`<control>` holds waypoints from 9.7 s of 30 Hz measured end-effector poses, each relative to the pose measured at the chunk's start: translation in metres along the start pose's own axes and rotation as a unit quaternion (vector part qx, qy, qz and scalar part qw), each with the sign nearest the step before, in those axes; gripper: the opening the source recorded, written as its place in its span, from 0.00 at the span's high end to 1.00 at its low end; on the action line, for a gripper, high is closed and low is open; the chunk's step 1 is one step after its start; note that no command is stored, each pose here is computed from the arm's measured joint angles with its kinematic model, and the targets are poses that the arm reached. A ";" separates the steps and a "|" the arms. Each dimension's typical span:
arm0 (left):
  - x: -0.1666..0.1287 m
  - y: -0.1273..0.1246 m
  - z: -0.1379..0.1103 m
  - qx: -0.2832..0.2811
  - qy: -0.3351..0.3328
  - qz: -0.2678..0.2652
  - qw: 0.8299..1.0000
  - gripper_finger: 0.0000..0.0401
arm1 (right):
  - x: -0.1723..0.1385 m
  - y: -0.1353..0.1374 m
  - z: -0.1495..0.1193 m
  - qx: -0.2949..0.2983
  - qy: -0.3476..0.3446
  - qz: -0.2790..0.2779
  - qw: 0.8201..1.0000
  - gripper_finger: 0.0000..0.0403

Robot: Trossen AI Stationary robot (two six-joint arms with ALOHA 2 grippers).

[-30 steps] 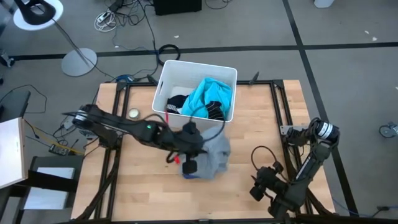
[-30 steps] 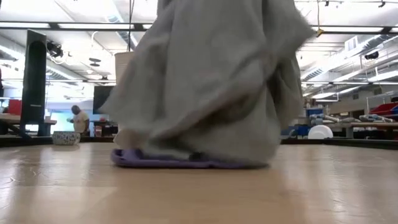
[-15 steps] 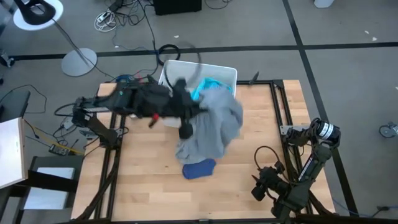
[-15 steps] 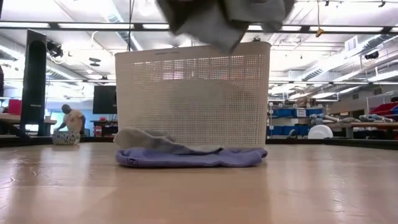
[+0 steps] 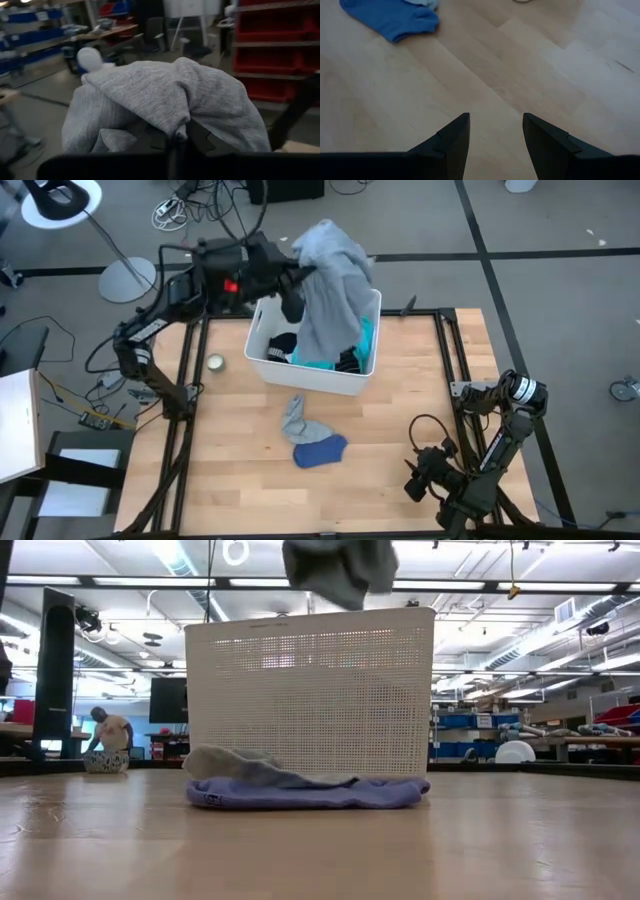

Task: Sort clothes
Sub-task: Put the gray shirt into the laundry bin, then put the gray sock into the laundry bin, then put the blue sock into the laundry bin, then return to Home Position

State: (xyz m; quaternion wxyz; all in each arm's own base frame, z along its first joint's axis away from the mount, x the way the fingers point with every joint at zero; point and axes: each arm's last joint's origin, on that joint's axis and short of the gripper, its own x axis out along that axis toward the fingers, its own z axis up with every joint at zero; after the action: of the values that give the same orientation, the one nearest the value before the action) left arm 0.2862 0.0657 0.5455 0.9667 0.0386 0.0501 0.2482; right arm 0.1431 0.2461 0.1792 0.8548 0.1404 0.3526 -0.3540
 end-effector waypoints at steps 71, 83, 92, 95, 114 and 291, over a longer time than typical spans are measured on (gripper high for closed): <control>-0.059 -0.199 -0.215 0.036 0.193 -0.291 0.936 0.56 | 0.016 0.028 0.017 0.017 -0.080 0.082 0.993 0.55; -0.068 -0.183 -0.308 -0.060 0.164 -0.294 0.940 0.56 | 0.062 0.070 0.070 -0.101 -0.081 0.122 0.984 0.57; -0.101 -0.137 -0.348 -0.115 0.116 -0.264 0.951 0.56 | 0.112 0.082 0.135 -0.168 -0.075 0.178 0.967 0.57; -0.112 -0.122 -0.357 -0.144 0.077 -0.267 0.950 0.56 | 0.130 0.081 0.162 -0.171 -0.085 0.213 0.958 0.57; -0.139 -0.085 -0.406 -0.203 0.059 -0.239 0.948 0.56 | 0.240 0.075 0.175 -0.179 -0.025 0.296 0.938 0.57; -0.085 -0.034 -0.201 -0.077 -0.061 -0.205 0.974 0.71 | 0.110 -0.148 0.076 -0.048 -0.180 0.326 0.927 0.56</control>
State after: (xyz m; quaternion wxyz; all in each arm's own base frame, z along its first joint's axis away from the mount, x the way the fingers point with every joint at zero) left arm 0.2051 0.0052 0.3489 0.9983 -0.0315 -0.0217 0.0448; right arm 0.1325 0.0483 0.1573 0.9778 0.1399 0.1446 -0.0580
